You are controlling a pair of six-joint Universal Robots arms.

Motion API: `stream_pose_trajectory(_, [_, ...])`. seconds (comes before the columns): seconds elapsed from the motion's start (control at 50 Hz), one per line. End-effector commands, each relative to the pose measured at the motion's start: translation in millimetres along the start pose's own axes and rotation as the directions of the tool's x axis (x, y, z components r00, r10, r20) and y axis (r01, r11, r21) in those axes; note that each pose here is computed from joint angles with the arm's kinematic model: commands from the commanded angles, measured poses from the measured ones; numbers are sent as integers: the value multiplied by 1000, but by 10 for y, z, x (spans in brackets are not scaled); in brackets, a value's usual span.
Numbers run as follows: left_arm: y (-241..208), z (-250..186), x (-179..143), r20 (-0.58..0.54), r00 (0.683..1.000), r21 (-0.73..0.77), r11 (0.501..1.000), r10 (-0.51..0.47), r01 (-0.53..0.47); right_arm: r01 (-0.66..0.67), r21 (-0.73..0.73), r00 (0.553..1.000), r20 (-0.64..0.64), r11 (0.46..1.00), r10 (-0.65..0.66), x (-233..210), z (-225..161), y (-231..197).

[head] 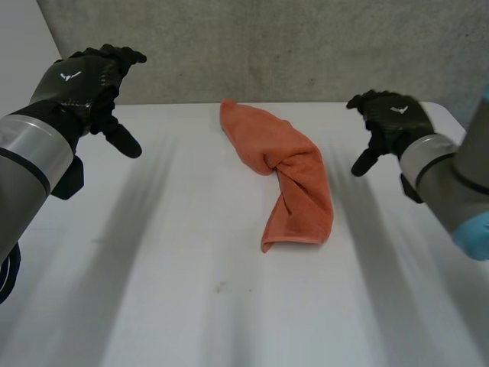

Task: Fold the laundry

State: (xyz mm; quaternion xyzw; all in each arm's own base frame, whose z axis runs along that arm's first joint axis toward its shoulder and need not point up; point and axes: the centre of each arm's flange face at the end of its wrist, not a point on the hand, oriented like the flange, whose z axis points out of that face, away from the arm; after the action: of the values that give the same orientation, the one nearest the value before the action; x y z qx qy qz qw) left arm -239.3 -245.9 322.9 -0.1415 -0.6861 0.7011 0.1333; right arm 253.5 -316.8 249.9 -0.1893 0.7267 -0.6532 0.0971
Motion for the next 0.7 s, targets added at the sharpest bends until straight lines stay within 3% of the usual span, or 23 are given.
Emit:
stream_pose_trajectory(0.02, [11,33,1,0,1000,20,1000,0,0,-166,-19,986,31,986,167,-117,505,439])
stream_pose_trajectory(0.18, [142,124,3,-1,1000,5,1000,2,-2,-199,-13,978,68,980,200,-302,994,968])
stream_pose_trajectory(0.34, [255,173,4,-2,1000,-29,1000,1,-1,-198,-37,976,81,979,200,-384,1201,1278])
stream_pose_trajectory(0.46, [270,176,4,-2,1000,-34,999,1,-1,-198,-54,975,90,979,202,-423,1213,1261])
stream_pose_trajectory(0.52, [265,172,8,-2,1000,-32,999,1,-1,-208,-8,972,109,978,208,-461,1201,1022])
stream_pose_trajectory(0.56, [265,172,8,-2,1000,-32,999,1,-1,-267,113,959,132,957,252,-394,1096,377])
stream_pose_trajectory(0.62, [255,167,8,-2,1000,-29,1000,1,-1,-305,182,947,160,935,278,-356,999,9])
stream_pose_trajectory(0.66, [234,159,8,-2,1000,-23,1000,0,0,-342,305,930,244,889,274,-331,747,-651])
stream_pose_trajectory(0.68, [234,159,8,-2,1000,-23,1000,0,0,-342,305,930,244,889,274,-331,745,-654])
stream_pose_trajectory(0.7, [219,152,8,-2,1000,-19,1000,0,0,-345,355,925,285,869,251,-335,600,-932])
